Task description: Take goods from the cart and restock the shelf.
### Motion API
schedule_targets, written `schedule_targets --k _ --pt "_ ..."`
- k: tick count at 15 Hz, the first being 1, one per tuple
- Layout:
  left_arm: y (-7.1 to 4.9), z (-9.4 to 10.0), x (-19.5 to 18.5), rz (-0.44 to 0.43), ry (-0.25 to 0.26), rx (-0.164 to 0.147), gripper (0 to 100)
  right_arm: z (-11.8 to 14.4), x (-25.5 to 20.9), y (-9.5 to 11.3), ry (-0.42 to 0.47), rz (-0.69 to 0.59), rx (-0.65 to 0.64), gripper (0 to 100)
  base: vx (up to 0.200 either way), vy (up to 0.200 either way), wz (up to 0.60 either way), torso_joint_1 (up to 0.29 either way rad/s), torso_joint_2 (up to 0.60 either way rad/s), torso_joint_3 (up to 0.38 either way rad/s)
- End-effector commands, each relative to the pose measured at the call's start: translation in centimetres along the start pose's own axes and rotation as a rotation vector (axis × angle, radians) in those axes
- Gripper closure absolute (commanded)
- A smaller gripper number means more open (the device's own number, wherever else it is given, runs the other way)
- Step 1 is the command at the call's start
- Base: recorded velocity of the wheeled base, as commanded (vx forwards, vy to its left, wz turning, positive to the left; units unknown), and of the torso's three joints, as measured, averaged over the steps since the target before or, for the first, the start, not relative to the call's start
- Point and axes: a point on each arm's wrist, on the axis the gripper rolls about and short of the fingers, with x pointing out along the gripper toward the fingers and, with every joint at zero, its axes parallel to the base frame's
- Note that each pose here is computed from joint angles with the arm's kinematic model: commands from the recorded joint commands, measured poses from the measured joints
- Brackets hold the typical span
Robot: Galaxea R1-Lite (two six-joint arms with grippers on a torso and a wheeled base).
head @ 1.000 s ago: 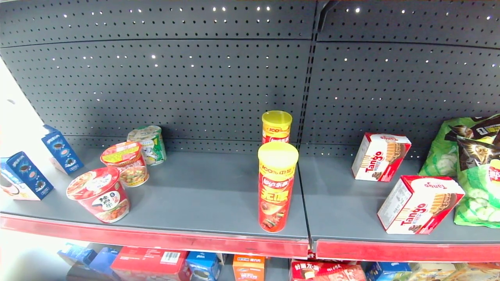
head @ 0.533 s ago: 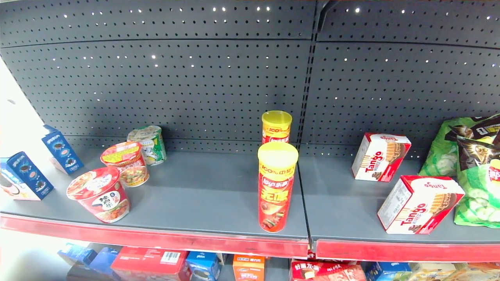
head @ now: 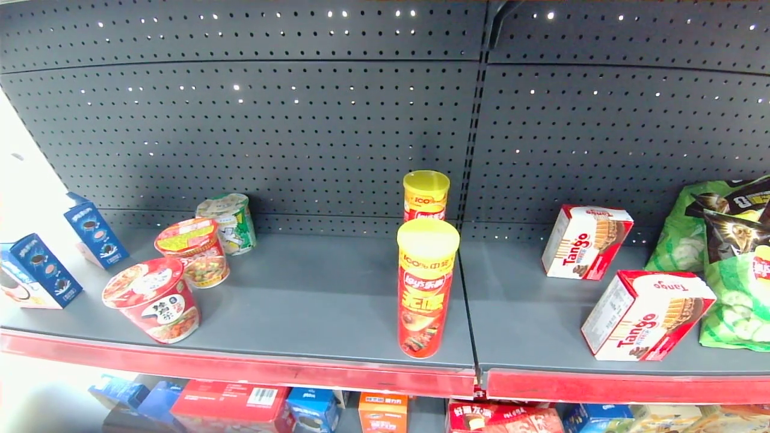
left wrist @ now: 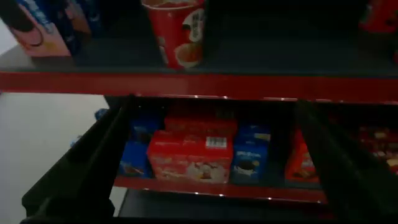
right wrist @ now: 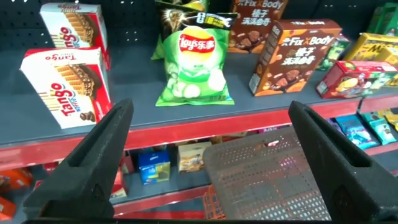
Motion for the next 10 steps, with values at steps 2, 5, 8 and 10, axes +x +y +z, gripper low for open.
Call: schedule_targets --k 2,5,8,10 --pt "0.00 -0.12 0.04 -0.004 0.006 -0.006 0 -0.26 -0.14 -0.04 -0.002 -0.012 0.002 0 0.000 0.000 0.00 0.000 0.00 0.000" --pt "0.19 -0.11 0.03 0.087 0.005 -0.039 0 -0.43 -0.59 -0.33 -0.018 -0.028 0.018 0 0.000 0.000 0.00 0.000 0.00 0.000" --pt "0.20 -0.11 0.03 0.089 0.004 -0.062 0 -0.43 -0.84 -0.58 -0.029 -0.031 0.027 0 0.000 0.000 0.00 0.000 0.00 0.000" --pt "0.20 -0.08 0.04 0.089 -0.002 -0.062 0 -0.45 -0.79 -0.55 -0.027 -0.029 0.025 0 0.000 0.000 0.00 0.000 0.00 0.000"
